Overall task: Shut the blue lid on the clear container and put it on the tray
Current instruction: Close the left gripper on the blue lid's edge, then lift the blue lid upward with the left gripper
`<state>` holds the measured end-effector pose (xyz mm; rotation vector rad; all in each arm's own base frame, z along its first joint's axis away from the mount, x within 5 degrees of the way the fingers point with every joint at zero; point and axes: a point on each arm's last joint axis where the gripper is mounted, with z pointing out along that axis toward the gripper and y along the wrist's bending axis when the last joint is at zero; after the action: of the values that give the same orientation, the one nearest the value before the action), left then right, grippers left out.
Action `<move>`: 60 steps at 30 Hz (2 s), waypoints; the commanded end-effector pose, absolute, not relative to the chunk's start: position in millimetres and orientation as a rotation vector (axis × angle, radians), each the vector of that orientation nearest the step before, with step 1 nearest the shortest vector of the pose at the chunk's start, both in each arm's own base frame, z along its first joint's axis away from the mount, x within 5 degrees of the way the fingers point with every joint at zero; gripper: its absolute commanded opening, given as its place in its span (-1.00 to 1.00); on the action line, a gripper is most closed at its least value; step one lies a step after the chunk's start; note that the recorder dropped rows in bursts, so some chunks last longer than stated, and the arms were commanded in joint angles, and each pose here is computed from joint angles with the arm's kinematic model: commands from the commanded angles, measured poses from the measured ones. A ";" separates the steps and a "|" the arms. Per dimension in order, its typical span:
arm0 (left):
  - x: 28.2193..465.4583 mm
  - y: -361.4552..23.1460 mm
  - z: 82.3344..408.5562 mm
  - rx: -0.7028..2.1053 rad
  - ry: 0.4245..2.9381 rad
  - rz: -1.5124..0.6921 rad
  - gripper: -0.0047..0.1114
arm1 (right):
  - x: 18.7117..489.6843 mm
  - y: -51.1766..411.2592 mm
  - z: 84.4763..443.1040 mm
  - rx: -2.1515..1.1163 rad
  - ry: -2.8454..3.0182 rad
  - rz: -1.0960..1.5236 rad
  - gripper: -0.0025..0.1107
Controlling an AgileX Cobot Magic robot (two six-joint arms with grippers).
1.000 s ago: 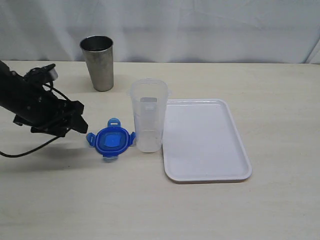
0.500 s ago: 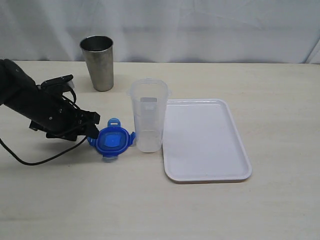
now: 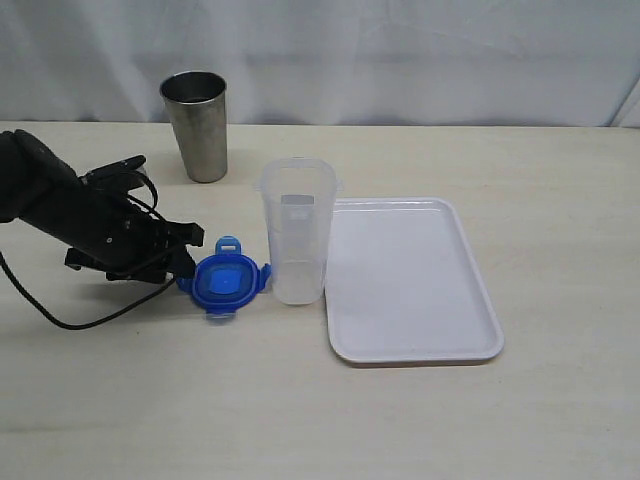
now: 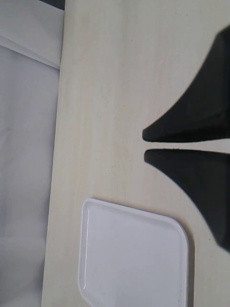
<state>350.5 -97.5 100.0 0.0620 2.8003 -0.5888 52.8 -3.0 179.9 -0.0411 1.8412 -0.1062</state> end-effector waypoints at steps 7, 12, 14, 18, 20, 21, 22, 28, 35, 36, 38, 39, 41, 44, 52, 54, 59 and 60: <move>347.8 -100.5 96.7 0.060 2.827 -0.630 -0.27 | 53.1 -3.2 181.1 -0.037 1.840 -0.109 -0.86; 347.2 -101.5 96.9 0.039 2.828 -0.652 -0.27 | 53.1 -3.2 181.1 -0.037 1.840 -0.109 -0.86; 345.6 -104.9 96.9 0.055 2.835 -0.663 -0.27 | 53.1 -3.2 181.1 -0.037 1.840 -0.109 -0.86; 345.5 -109.4 96.8 0.068 2.825 -0.648 -0.27 | 53.1 -3.2 181.1 -0.037 1.840 -0.109 -0.86; 345.6 -109.0 96.8 0.067 2.825 -0.647 -0.27 | 53.1 -3.2 181.1 -0.037 1.840 -0.109 -0.86; 345.4 -109.1 96.8 0.068 2.826 -0.649 -0.27 | 53.1 -3.2 181.1 -0.037 1.840 -0.109 -0.86; 345.4 -109.1 96.8 0.070 2.826 -0.648 -0.27 | 53.1 -3.2 181.1 -0.037 1.840 -0.109 -0.86; 346.5 -108.3 96.7 0.066 2.818 -0.634 -0.27 | 53.1 -3.2 181.1 -0.037 1.840 -0.109 -0.86; 344.8 -107.1 95.7 0.124 2.834 -0.607 -0.27 | 53.1 -3.2 181.1 -0.037 1.840 -0.109 -0.86; 344.8 -107.1 95.7 0.124 2.834 -0.607 -0.27 | 53.1 -3.2 181.1 -0.037 1.840 -0.109 -0.86; 345.1 -106.9 95.7 0.122 2.831 -0.604 -0.31 | 53.1 -3.2 181.1 -0.037 1.840 -0.109 -0.86; 345.3 -106.8 95.7 0.121 2.830 -0.602 -0.35 | 53.1 -3.2 181.1 -0.037 1.840 -0.109 -0.86; 345.7 -106.6 95.7 0.119 2.827 -0.597 -0.58 | 53.1 -3.2 181.1 -0.037 1.840 -0.109 -0.86; 345.7 -106.7 95.7 0.114 2.827 -0.599 -0.74 | 53.1 -3.2 181.1 -0.037 1.840 -0.109 -0.86; 343.2 -104.3 116.3 0.258 2.792 -0.546 -0.92 | 53.1 -3.2 181.1 -0.037 1.840 -0.109 -0.86; 341.8 -103.2 126.8 0.287 2.776 -0.529 -0.92 | 53.1 -3.2 181.1 -0.037 1.840 -0.109 -0.86; 333.7 -102.8 155.9 0.389 2.742 -0.532 -0.92 | 53.1 -3.2 181.1 -0.037 1.840 -0.109 -0.86; 332.5 -102.2 161.3 0.409 2.729 -0.522 -0.92 | 53.1 -3.2 181.1 -0.037 1.840 -0.109 -0.86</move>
<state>336.4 -102.9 147.3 0.3657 2.7503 -0.5324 52.8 -3.0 179.9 -0.0411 1.8412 -0.1062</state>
